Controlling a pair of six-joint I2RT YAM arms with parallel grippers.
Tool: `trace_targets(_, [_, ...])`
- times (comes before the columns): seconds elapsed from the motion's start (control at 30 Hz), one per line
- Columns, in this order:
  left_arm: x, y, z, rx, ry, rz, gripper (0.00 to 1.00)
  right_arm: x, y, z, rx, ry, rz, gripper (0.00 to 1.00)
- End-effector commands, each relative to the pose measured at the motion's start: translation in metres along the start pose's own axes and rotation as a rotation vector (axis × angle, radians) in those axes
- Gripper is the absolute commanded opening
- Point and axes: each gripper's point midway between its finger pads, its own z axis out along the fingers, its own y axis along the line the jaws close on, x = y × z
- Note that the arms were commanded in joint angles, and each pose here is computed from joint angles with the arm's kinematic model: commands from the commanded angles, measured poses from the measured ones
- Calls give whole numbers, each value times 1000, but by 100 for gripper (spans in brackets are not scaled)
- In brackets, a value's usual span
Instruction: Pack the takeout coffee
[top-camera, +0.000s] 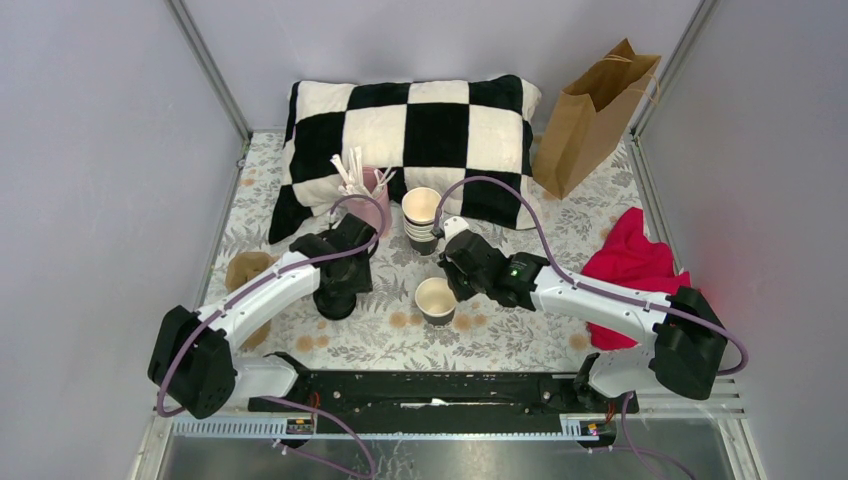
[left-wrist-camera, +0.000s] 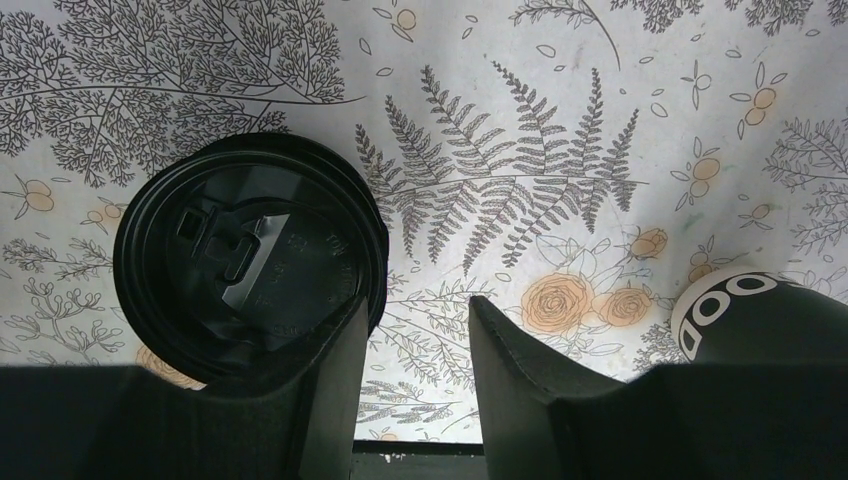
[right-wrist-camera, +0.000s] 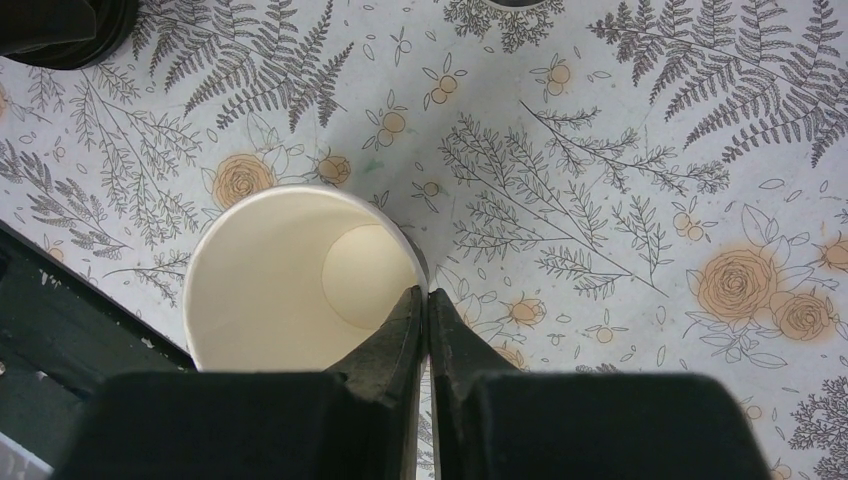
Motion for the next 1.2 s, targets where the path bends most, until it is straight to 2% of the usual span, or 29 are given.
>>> trace_targets(0.0, [-12,-3,-3,9,-53,1,44,-18,-2,-6,9,-77,2,9])
trace_targets(0.23, [-11,0,4,-25,-40,6,32,-17,0,-5,3,-74,6,9])
trace_targets(0.5, [-12,6,12,-79,-33,21,30,-18,0,-7,3,-74,8,9])
trace_targets(1.17, [-16,9,7,-95,-59,18,2,-13,0,-2,5,-52,8,11])
